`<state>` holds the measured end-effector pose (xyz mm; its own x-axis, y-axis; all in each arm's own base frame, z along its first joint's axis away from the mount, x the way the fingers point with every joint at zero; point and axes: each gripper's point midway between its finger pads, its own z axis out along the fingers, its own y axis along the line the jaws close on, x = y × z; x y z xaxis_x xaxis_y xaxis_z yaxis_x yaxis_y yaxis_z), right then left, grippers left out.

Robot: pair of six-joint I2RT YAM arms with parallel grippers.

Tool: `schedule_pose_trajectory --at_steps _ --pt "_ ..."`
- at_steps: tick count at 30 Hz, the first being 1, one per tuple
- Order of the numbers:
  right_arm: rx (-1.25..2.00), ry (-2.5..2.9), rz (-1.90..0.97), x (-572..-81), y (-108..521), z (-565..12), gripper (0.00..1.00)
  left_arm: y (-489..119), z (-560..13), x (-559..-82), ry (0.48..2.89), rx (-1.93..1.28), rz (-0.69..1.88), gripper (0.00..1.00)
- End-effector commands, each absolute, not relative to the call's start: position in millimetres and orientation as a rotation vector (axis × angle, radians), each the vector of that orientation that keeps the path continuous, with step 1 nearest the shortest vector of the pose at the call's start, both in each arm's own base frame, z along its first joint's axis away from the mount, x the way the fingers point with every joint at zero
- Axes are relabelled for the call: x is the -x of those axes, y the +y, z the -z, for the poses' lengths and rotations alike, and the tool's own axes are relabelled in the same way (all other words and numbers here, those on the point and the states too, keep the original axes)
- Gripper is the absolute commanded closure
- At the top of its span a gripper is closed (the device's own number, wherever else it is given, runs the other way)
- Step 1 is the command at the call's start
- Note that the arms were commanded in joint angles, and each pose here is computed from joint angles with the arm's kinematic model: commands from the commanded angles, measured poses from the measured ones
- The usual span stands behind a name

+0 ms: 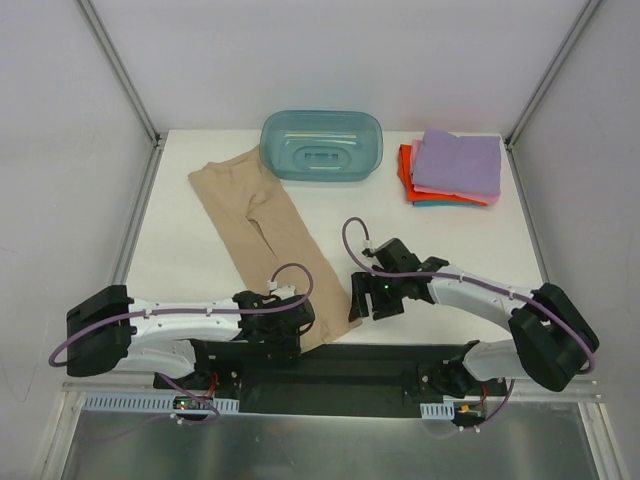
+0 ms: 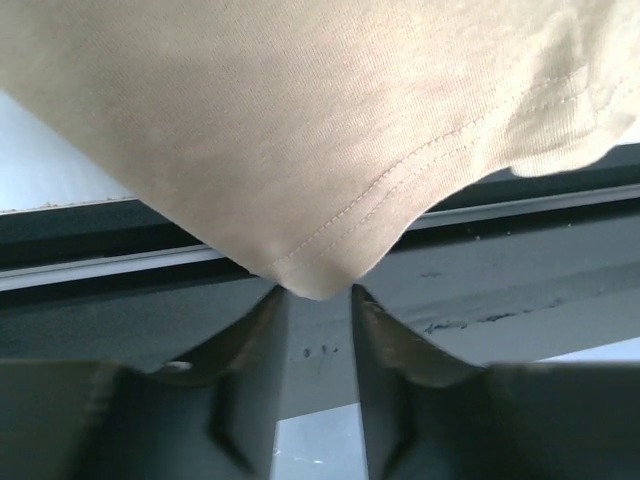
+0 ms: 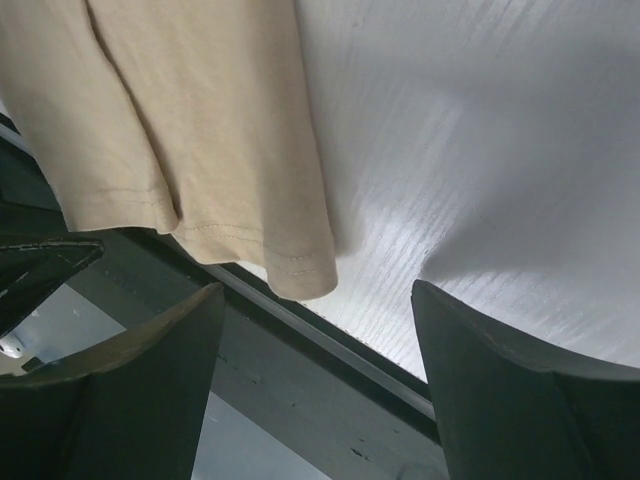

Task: Fold and stack the t-shirts
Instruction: Grab the bottom of the folded rectangular tshirt with both arms

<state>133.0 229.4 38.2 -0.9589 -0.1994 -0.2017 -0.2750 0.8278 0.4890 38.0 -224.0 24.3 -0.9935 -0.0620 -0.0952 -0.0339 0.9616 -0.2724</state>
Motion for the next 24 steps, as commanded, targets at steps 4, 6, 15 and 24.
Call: schedule_pose_trajectory --at_steps 4,6,15,24 --pt "0.347 2.878 -0.806 -138.9 239.8 -25.4 0.39 -219.5 -20.9 -35.9 3.034 0.023 0.321 0.93" --pt "0.337 2.904 -0.854 -134.5 246.1 -21.7 0.51 -220.6 -25.1 -35.9 3.030 -0.009 0.331 1.00" --pt "0.398 2.813 -0.952 -133.1 258.9 -46.1 0.98 -236.0 -60.3 -42.7 2.947 -0.095 0.512 1.00" --pt "0.428 2.689 -0.940 -157.9 271.6 -83.8 0.99 -218.3 -84.2 -77.6 2.756 -0.003 0.525 1.00"
